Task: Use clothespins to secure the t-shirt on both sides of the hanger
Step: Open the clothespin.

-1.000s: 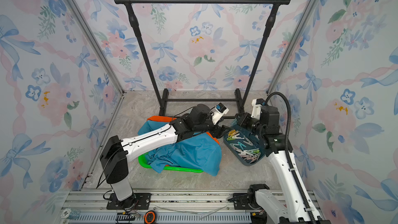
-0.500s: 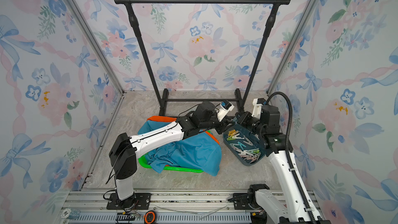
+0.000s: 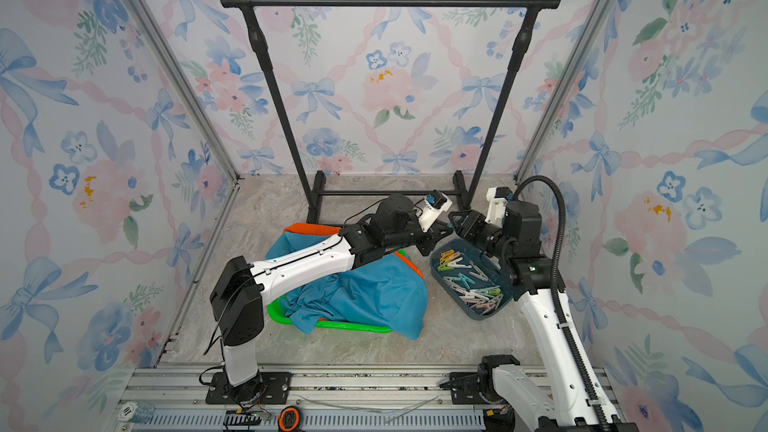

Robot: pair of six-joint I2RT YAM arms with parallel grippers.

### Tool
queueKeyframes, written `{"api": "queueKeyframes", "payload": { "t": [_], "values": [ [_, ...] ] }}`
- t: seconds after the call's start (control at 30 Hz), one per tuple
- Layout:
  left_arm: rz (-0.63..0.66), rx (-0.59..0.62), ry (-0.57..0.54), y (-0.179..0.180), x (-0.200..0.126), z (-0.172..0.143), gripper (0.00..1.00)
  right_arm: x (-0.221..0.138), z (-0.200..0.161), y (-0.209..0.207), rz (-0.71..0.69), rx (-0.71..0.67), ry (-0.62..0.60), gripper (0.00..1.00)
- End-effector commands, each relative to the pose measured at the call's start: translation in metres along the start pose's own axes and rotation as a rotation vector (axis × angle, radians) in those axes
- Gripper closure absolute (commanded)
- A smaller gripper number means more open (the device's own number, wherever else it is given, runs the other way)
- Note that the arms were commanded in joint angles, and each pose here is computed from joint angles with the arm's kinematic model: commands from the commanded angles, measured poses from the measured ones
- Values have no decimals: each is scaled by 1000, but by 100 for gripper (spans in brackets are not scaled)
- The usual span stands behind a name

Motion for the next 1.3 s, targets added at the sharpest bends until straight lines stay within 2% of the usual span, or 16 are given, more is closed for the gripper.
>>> {"api": "queueKeyframes", "payload": {
  "t": [0.0,0.1,0.2,0.43,0.67,0.73,1.0,1.27],
  "values": [
    [28,12,-102,6,-20,21,100,-11,7,7,46,9,-9,41],
    [24,-7,-155,12,-32,27,100,-17,9,10,56,-4,-22,31],
    [26,5,-180,10,-38,31,100,-16,9,13,78,4,-11,29],
    [3,0,-212,6,-41,35,100,-3,14,24,93,-5,0,27],
    [-1,2,-214,5,-40,34,100,12,24,34,115,3,-7,31],
    [-1,4,-214,5,-40,34,100,16,26,36,116,-1,-8,35],
    [3,12,-213,7,-37,33,100,23,33,39,124,13,-21,59],
    [24,20,-205,11,-31,28,100,27,32,38,125,18,-17,70]
  ]
}}
Point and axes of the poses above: each gripper's point midway between its finger pads, its own x axis out along the fingers, its own y axis along the line the jaws close on, z = x × y, the point moved 4 cm from there along -x, back along the fingers, and after that the axes turned 11 degrees about -x, right-handed, at the moved point
